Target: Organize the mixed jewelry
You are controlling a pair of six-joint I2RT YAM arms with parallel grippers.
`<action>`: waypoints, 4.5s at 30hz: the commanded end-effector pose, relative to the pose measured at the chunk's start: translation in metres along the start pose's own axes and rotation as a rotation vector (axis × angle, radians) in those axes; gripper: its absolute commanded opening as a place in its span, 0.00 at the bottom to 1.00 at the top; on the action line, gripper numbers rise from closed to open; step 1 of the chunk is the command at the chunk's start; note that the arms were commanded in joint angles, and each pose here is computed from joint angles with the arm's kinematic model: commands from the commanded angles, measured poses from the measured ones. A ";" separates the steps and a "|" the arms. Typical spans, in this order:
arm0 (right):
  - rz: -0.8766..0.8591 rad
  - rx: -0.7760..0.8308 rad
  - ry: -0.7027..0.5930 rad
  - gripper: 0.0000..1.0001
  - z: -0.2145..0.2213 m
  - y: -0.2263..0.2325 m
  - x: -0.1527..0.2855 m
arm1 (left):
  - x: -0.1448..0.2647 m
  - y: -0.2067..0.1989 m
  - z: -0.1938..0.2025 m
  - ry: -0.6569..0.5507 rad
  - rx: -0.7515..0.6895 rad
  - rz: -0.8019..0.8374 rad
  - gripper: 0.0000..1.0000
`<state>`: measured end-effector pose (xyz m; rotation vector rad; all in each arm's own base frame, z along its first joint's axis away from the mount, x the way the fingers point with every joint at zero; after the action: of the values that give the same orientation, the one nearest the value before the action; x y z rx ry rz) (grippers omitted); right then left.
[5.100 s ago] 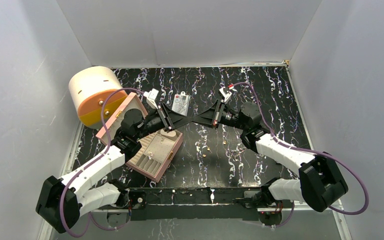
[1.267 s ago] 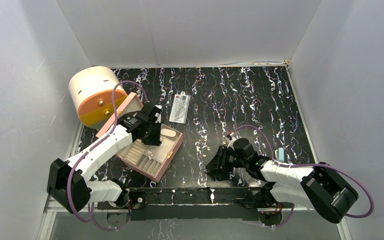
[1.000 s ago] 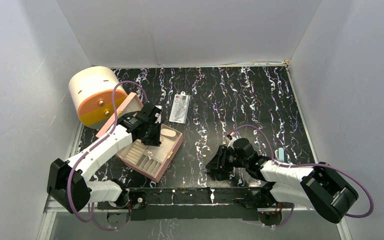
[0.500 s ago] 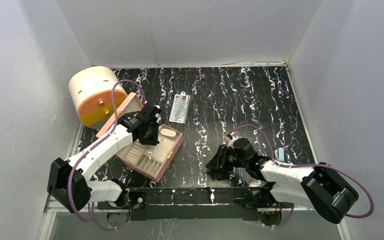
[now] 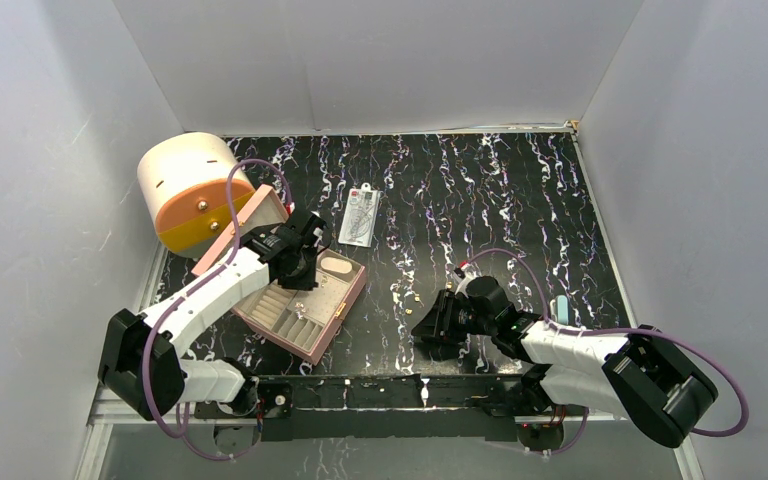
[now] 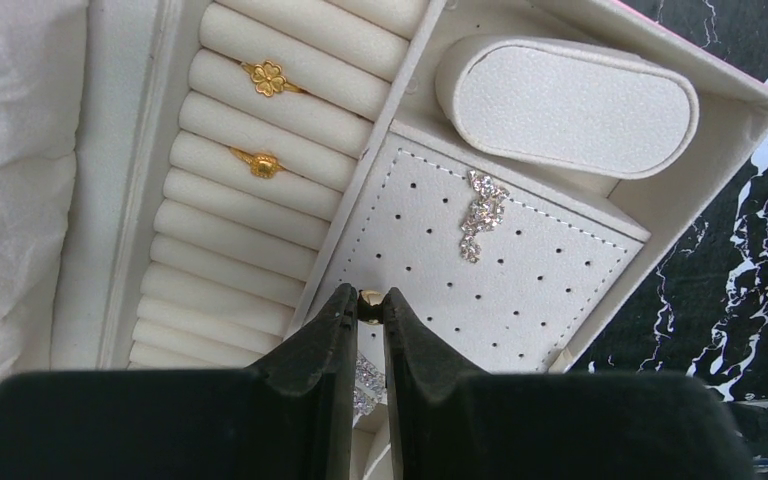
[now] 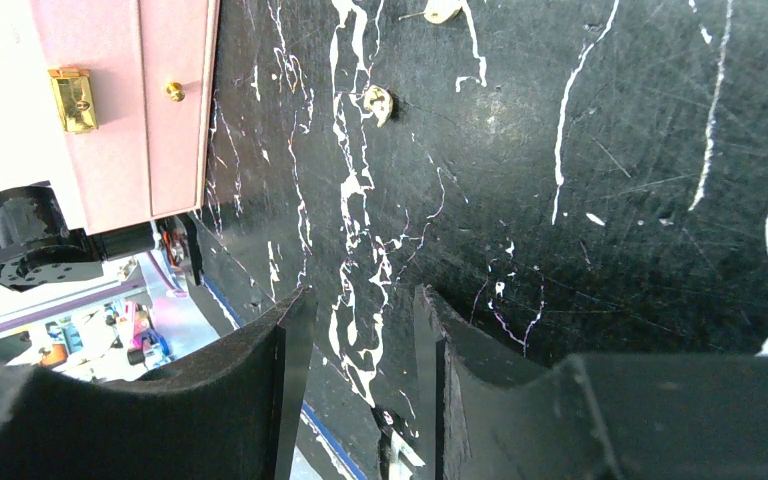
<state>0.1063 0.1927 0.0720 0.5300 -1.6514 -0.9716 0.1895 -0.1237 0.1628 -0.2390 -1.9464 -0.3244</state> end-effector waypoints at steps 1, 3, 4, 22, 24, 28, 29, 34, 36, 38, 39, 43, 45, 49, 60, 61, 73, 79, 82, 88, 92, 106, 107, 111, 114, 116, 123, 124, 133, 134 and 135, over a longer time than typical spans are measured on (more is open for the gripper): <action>-0.002 0.026 -0.024 0.50 -0.005 0.005 -0.001 | 0.001 0.004 -0.001 -0.012 0.008 -0.043 0.06; 0.000 0.026 -0.022 0.50 -0.004 0.005 -0.001 | 0.000 0.005 0.000 -0.006 0.007 -0.054 0.06; 0.001 0.025 -0.022 0.50 -0.004 0.005 -0.001 | -0.001 0.005 0.001 -0.001 0.005 -0.056 0.06; 0.005 0.029 -0.023 0.50 -0.005 0.005 -0.001 | -0.008 0.005 0.006 0.021 -0.001 -0.061 0.06; 0.005 0.029 -0.024 0.50 -0.005 0.005 -0.001 | -0.009 0.005 0.006 0.021 -0.001 -0.063 0.06; 0.004 0.034 -0.023 0.50 -0.005 0.007 -0.001 | -0.010 0.005 0.006 0.025 -0.005 -0.069 0.06; 0.004 0.035 -0.024 0.50 -0.006 0.007 -0.001 | -0.009 0.005 0.006 0.024 -0.004 -0.071 0.06; 0.009 0.039 -0.024 0.50 -0.006 0.007 -0.001 | -0.009 0.007 0.006 0.018 -0.006 -0.085 0.06; 0.009 0.039 -0.024 0.50 -0.006 0.007 -0.001 | -0.009 0.007 0.006 0.020 -0.008 -0.086 0.06; 0.008 0.039 -0.025 0.50 -0.006 0.008 -0.001 | -0.008 0.008 0.006 0.015 -0.006 -0.088 0.06; 0.008 0.040 -0.025 0.50 -0.006 0.007 -0.001 | -0.008 0.008 0.005 0.013 -0.006 -0.086 0.06; 0.011 0.039 -0.026 0.50 -0.006 0.006 -0.001 | -0.007 0.002 0.003 0.001 -0.001 -0.037 0.06; 0.011 0.039 -0.025 0.50 -0.006 0.006 -0.001 | -0.008 -0.001 0.004 -0.003 -0.002 -0.010 0.06; 0.012 0.039 -0.025 0.50 -0.006 0.006 0.000 | -0.013 0.000 0.009 0.011 -0.003 -0.013 0.06; 0.014 0.040 -0.030 0.50 -0.006 0.006 0.000 | -0.014 -0.002 0.011 0.017 -0.002 -0.002 0.13; 0.014 0.040 -0.032 0.51 -0.006 0.006 0.000 | -0.014 -0.002 0.011 0.014 -0.002 0.000 0.14; 0.016 0.043 -0.038 0.50 -0.008 0.008 0.000 | -0.013 -0.004 0.011 -0.003 0.008 0.024 0.24; 0.017 0.043 -0.041 0.50 -0.008 0.008 0.001 | -0.012 -0.004 0.009 -0.015 0.013 0.023 0.24; 0.017 0.046 -0.041 0.50 -0.008 0.009 0.001 | -0.014 -0.007 0.011 -0.014 0.018 0.048 0.24; 0.019 0.049 -0.046 0.50 -0.009 0.011 0.001 | -0.016 -0.010 0.013 -0.019 0.028 0.072 0.25; 0.023 0.052 -0.055 0.50 -0.010 0.011 0.002 | -0.014 -0.010 0.011 -0.038 0.031 0.079 0.24; 0.019 0.068 -0.070 0.50 -0.015 0.020 0.003 | -0.007 -0.003 -0.001 -0.091 0.036 0.019 0.26; 0.020 0.072 -0.073 0.50 -0.015 0.021 0.003 | -0.005 -0.003 -0.005 -0.104 0.039 0.020 0.27; 0.031 0.095 -0.107 0.51 -0.023 0.032 0.006 | 0.010 -0.005 -0.023 -0.186 0.055 0.045 0.31; 0.080 0.111 -0.152 0.51 -0.030 0.036 0.011 | 0.032 -0.005 -0.036 -0.301 0.083 0.094 0.33; 0.124 0.119 -0.191 0.51 -0.035 0.038 0.015 | 0.052 -0.006 -0.043 -0.412 0.108 0.151 0.37; 0.243 0.169 -0.310 0.54 -0.052 0.047 0.031 | 0.110 0.004 -0.039 -0.698 0.156 0.243 0.58; 0.250 0.177 -0.310 0.54 -0.053 0.049 0.033 | 0.115 0.006 -0.036 -0.721 0.161 0.247 0.62; 0.374 0.183 -0.310 0.54 -0.062 0.063 0.043 | 0.142 0.018 0.000 -0.838 0.229 0.292 0.79; 0.374 0.188 -0.306 0.54 -0.062 0.065 0.042 | 0.141 0.015 0.004 -0.839 0.247 0.327 0.79; 0.373 0.188 -0.306 0.53 -0.063 0.066 0.041 | 0.142 0.011 0.008 -0.845 0.262 0.375 0.79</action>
<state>0.1570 0.1787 0.1448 0.2196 -2.0130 -0.6922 0.1454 -0.1061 0.3009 -0.5743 -2.7135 0.2163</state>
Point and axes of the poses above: each gripper's point midway between its finger pads, its own x axis back along the fingers, its own y axis along the line the jaws close on, z = x × y, the point moved 7 cm from there along x, back along the fingers, and after that the axes turned 14 degrees about -x, right-handed, at the moved point
